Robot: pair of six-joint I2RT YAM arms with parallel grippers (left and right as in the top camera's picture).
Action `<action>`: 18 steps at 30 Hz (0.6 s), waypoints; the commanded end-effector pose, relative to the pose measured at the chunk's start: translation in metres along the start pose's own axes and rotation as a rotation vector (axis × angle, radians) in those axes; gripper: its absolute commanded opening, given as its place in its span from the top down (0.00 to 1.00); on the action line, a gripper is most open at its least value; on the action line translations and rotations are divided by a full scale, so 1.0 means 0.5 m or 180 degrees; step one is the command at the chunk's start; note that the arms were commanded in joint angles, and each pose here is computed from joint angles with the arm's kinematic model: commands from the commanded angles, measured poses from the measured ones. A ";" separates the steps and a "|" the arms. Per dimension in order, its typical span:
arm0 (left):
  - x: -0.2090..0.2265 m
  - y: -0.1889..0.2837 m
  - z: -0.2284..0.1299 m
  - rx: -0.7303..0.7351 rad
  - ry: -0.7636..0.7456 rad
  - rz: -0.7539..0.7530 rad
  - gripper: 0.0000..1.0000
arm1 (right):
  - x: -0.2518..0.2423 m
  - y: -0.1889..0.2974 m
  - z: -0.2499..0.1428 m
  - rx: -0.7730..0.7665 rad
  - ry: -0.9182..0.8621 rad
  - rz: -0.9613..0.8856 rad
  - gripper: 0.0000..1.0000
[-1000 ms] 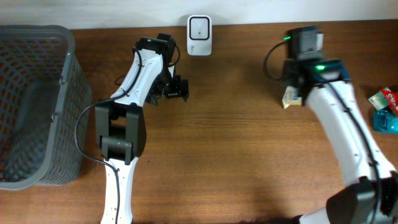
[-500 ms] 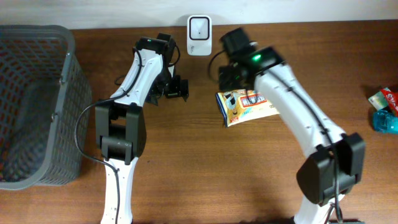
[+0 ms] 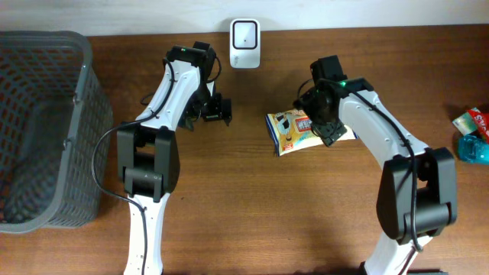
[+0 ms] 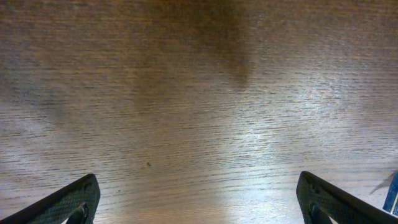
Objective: Scan the item barcode
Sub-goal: 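Hold yellow bag up in front of the scanner with right gripper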
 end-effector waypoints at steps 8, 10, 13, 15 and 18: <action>0.001 -0.005 0.000 0.0020 0.0000 -0.0021 0.01 | -0.025 -0.145 0.003 0.0097 0.0358 -0.0399 0.48; 0.001 -0.005 0.000 0.0019 0.0001 -0.0021 0.01 | 0.001 -0.124 0.009 0.0099 0.0811 -0.0321 0.88; 0.001 -0.005 0.001 0.0006 0.0000 -0.0020 0.01 | 0.065 -0.067 0.015 0.0064 0.1422 -0.0067 0.91; 0.001 -0.005 0.009 -0.0067 -0.0010 -0.0025 0.01 | 0.134 -0.013 0.004 0.0005 0.2191 0.0346 0.95; 0.000 -0.004 0.021 -0.0182 -0.0029 -0.0033 0.01 | 0.201 0.025 -0.013 -0.0273 0.2666 0.0816 0.96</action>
Point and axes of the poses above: each gripper's point midway between its finger pads, its own y axis back along the fingers, its own x axis along the line the jaws close on, z = x × y, the point moved 8 cm from there along y, back along the fingers, and after that the axes turned 13 degrees about -y, right-handed, at the moved point
